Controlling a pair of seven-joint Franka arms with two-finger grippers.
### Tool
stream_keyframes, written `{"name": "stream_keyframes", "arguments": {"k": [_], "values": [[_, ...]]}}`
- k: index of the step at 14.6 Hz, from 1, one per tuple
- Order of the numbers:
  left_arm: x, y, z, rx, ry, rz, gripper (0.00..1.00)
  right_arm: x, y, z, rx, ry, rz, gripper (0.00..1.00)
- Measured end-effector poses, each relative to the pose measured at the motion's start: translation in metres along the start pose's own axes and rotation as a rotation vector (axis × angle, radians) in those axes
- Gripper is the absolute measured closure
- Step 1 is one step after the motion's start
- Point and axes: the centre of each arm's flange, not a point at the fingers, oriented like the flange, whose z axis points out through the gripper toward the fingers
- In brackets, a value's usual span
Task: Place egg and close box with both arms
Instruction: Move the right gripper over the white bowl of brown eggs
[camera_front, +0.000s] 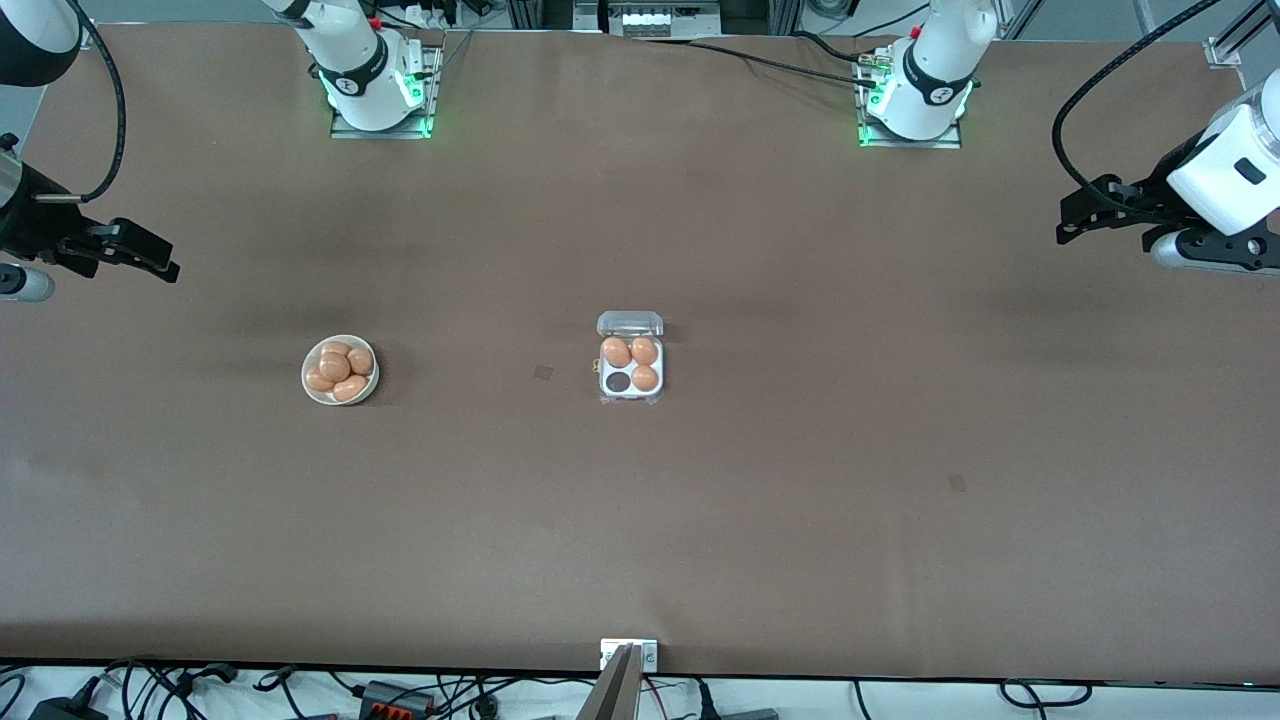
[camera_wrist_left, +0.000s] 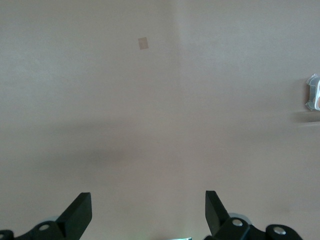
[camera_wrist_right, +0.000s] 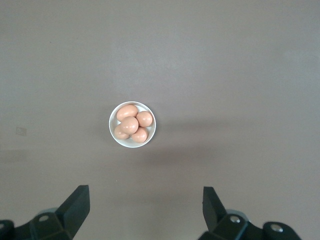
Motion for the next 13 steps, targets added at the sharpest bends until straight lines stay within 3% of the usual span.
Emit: {"name": "stream_keyframes", "arguments": {"k": [8, 13], "values": [[0.0, 0.0, 0.0, 0.0, 0.0, 0.0, 0.0, 0.003, -0.001, 0.013, -0.001, -0.019, -0.001, 0.0], [0.0, 0.0, 0.0, 0.0, 0.0, 0.0, 0.0, 0.042, -0.016, 0.115, -0.009, -0.095, -0.025, 0.0]]}}
